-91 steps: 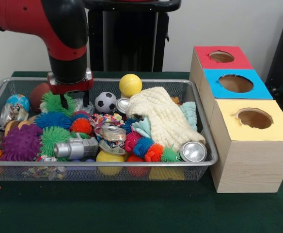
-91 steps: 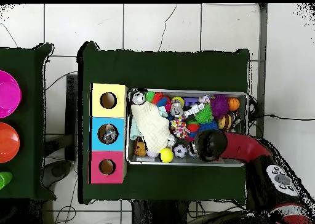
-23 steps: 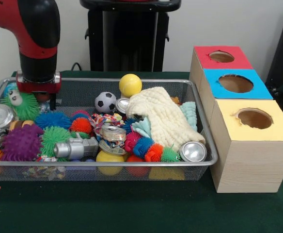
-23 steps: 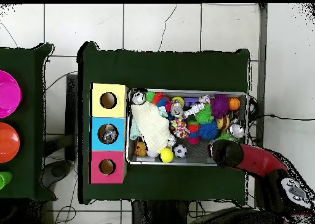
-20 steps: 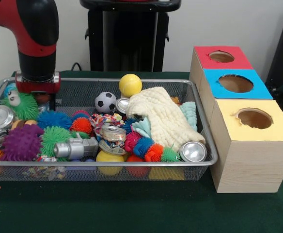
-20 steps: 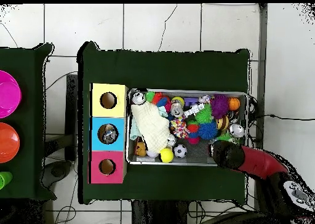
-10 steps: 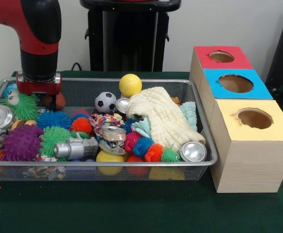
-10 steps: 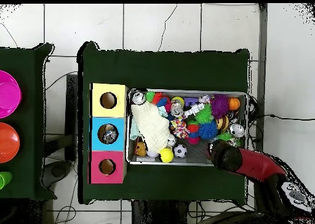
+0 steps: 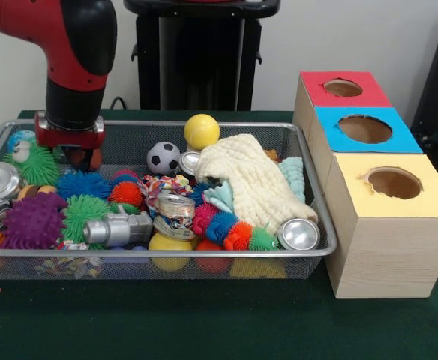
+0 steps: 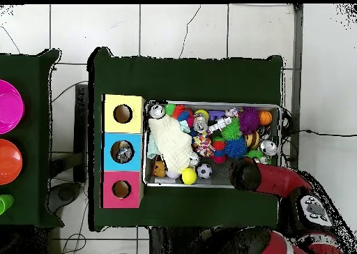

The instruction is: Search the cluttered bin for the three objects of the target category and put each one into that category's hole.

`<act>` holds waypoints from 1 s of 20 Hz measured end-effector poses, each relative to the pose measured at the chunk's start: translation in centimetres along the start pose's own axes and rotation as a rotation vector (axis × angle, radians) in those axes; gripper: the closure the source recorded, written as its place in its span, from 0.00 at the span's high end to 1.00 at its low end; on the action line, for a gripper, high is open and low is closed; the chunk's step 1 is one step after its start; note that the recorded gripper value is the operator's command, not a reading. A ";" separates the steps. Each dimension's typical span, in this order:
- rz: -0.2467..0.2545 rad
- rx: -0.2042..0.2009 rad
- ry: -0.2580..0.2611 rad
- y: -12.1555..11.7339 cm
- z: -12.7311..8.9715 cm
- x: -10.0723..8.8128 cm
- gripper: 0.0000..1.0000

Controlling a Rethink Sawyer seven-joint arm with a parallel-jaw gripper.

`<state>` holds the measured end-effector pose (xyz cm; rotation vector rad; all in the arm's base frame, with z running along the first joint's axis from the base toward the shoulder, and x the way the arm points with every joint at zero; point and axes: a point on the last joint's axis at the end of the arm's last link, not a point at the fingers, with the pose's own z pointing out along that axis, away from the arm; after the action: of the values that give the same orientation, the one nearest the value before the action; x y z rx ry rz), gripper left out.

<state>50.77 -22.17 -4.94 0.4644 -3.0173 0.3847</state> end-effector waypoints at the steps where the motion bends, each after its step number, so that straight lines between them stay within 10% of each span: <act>1: -0.012 0.015 0.006 0.2 0.0 -0.1 0.00; 20: -0.001 0.021 0.004 -0.2 0.1 -0.1 0.00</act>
<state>50.89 -22.32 -4.99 0.4666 -3.0120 0.4172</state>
